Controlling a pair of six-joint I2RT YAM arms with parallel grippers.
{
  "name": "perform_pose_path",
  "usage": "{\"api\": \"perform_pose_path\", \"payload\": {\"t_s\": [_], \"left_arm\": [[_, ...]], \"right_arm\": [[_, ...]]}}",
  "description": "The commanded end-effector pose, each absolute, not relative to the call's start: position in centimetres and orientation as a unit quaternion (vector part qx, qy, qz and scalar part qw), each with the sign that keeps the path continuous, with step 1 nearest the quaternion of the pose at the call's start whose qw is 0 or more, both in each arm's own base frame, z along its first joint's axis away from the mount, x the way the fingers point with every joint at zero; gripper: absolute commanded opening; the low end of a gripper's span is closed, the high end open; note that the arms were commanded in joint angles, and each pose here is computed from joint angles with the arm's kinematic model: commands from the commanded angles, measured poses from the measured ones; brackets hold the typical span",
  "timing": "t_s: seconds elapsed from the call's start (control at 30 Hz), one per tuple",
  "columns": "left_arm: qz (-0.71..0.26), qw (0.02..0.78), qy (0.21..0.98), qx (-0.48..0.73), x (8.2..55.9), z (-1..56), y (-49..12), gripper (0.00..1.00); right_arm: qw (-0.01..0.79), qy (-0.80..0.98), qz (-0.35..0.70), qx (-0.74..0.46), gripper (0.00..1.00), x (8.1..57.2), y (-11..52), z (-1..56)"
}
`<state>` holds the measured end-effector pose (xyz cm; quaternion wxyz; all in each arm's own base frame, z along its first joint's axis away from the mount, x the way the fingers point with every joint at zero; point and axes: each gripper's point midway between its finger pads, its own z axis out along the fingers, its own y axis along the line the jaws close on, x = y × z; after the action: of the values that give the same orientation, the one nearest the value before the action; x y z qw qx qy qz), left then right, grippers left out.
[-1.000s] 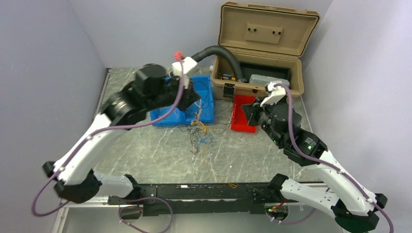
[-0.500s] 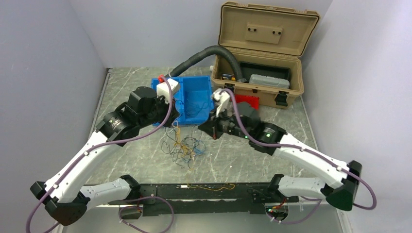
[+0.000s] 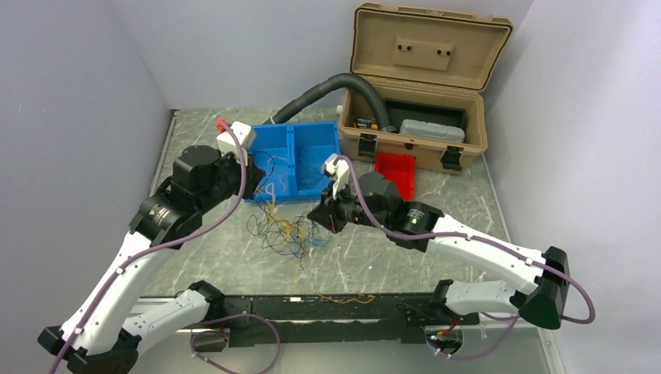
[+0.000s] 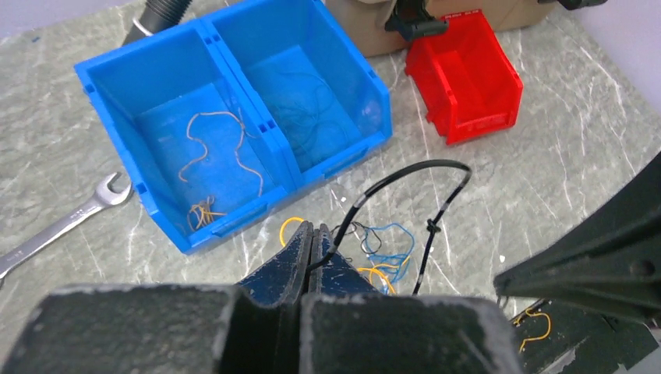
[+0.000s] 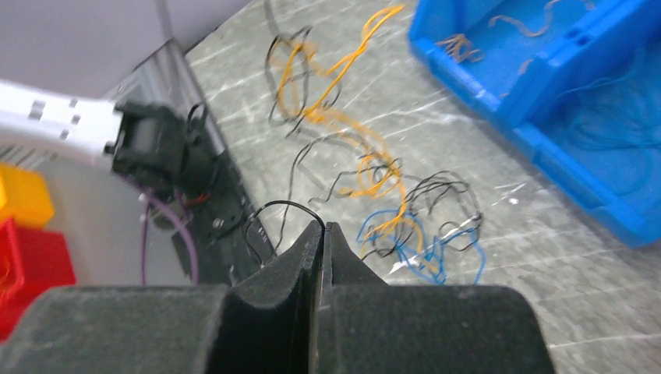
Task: Untangle the cables
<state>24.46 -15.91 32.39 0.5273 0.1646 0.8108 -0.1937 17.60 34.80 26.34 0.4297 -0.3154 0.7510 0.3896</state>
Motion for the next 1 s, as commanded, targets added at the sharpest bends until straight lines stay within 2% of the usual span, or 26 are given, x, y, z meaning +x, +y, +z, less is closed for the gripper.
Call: {"api": "perform_pose_path", "payload": {"t_s": [0.0,0.1,0.17,0.23,0.53,0.83,0.97], "left_arm": [[-0.188,0.578,0.776,0.167,25.1,34.8,-15.3,0.00],[-0.188,0.575,0.776,0.178,25.2,34.9,-15.5,0.00],[-0.194,0.573,0.775,0.181,25.2,35.2,-15.8,0.00],[-0.200,0.573,0.774,0.180,25.2,35.7,-16.0,0.00],[-0.266,0.580,0.720,0.275,22.5,36.8,-18.6,0.00],[-0.343,0.561,0.666,0.352,19.0,37.8,-20.9,0.00],[-0.363,0.563,0.648,0.363,18.1,38.4,-21.3,0.00]], "right_arm": [[0.402,0.702,0.440,-0.389,0.14,13.5,35.8,26.2],[0.405,0.724,0.407,-0.383,0.48,13.8,34.9,24.4],[0.425,0.734,0.388,-0.359,0.59,14.7,34.0,24.2],[0.440,0.731,0.385,-0.351,0.65,15.0,33.5,24.6],[0.510,0.715,0.357,-0.319,0.67,17.7,33.3,27.1],[0.566,0.658,0.346,-0.356,0.67,19.2,35.5,29.2],[0.563,0.611,0.385,-0.402,0.70,17.8,37.6,30.6]]}}
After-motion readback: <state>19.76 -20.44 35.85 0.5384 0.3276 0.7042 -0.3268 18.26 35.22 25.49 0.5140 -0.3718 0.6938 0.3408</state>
